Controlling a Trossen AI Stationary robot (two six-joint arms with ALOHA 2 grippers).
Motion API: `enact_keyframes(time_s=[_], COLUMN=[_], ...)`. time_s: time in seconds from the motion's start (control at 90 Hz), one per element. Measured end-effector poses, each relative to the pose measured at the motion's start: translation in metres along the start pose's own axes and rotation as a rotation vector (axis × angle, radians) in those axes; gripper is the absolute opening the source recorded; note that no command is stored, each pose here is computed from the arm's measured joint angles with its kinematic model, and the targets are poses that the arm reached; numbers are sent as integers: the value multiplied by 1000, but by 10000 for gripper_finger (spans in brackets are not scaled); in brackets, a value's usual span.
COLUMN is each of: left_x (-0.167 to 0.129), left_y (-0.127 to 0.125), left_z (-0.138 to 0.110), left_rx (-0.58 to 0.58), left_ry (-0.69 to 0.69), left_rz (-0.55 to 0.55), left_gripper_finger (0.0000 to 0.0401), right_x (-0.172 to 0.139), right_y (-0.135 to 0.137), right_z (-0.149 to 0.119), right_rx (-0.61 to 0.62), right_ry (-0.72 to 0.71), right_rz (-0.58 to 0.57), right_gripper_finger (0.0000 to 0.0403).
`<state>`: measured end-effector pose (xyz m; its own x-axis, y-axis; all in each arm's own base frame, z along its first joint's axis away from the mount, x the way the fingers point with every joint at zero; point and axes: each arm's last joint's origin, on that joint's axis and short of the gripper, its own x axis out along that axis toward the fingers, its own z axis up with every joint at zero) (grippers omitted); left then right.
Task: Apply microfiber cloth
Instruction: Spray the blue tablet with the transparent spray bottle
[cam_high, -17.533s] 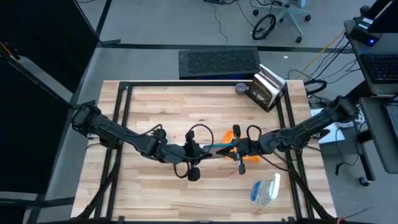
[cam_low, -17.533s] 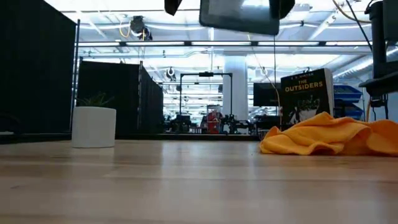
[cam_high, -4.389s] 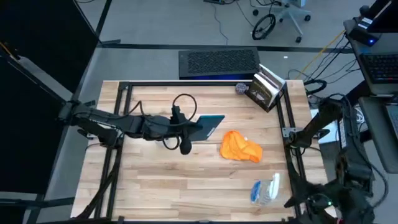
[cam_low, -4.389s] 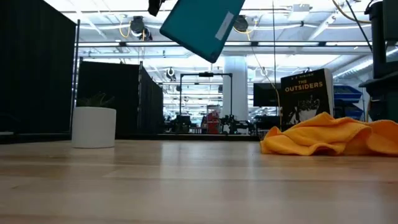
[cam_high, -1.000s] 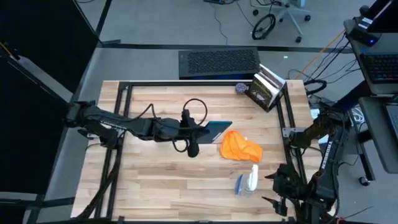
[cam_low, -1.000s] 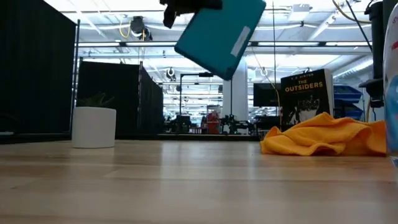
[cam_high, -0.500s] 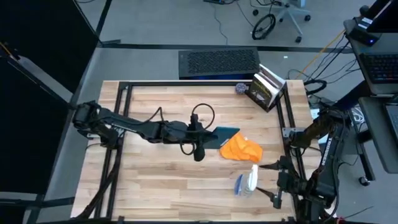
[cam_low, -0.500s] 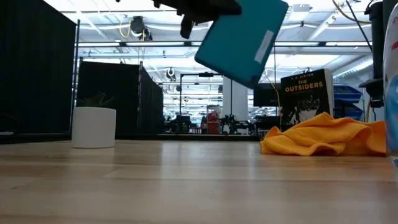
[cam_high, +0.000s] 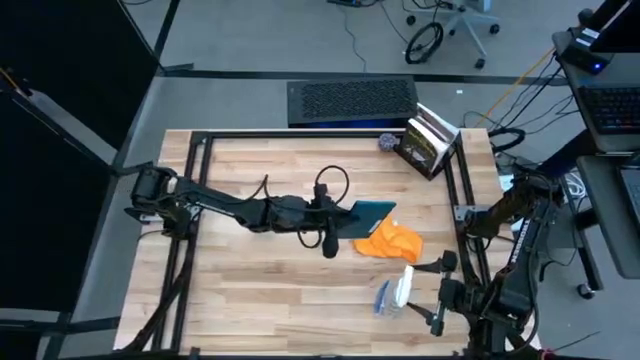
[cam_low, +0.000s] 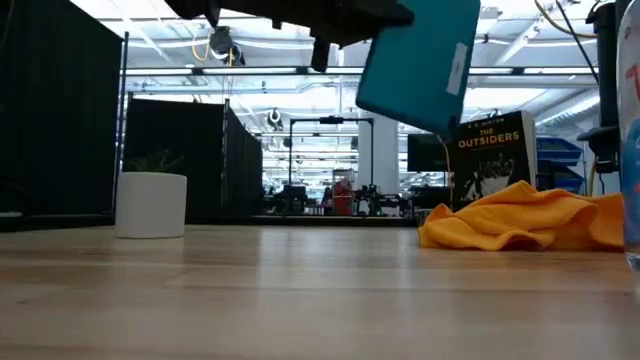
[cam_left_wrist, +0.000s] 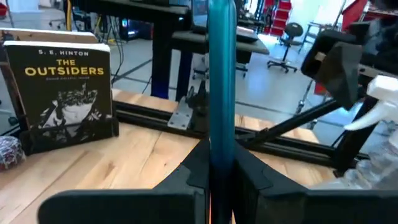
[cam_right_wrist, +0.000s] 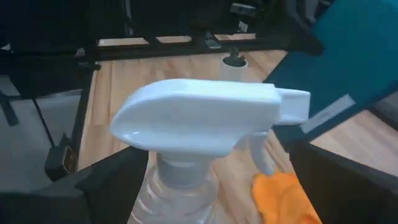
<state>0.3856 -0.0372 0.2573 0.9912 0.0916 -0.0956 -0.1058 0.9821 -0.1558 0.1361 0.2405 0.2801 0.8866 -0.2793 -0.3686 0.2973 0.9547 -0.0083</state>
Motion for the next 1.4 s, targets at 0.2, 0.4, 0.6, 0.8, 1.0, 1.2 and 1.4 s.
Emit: enact_keyframes(time_s=[0.2,0.4,0.6,0.8,1.0,1.2,1.4], left_x=[2,2,2,13,48,62,65], left_y=[2,1,0,-4,-10,-15,-18], left_z=[-1,1,8,10,0,2,3], left_rx=[-3,-7,-11,12,57,65,71], left_ry=[-14,-35,-104,-136,-123,-140,-143], left_rz=[3,-3,-39,-84,-124,-161,-223], left_gripper_finger=[15,15,15,15,15,15,15], right_x=[0,16,32,32,31,29,29], right_y=[6,15,19,18,19,19,19], right_z=[0,-4,-3,-3,-4,-4,-4], right_rx=[60,23,-4,-11,-29,-34,-41], right_ry=[11,-7,-15,-13,-8,-9,-8], right_rz=[31,-9,-46,-48,-41,-36,-36], right_gripper_finger=[373,373,373,373,373,373,373])
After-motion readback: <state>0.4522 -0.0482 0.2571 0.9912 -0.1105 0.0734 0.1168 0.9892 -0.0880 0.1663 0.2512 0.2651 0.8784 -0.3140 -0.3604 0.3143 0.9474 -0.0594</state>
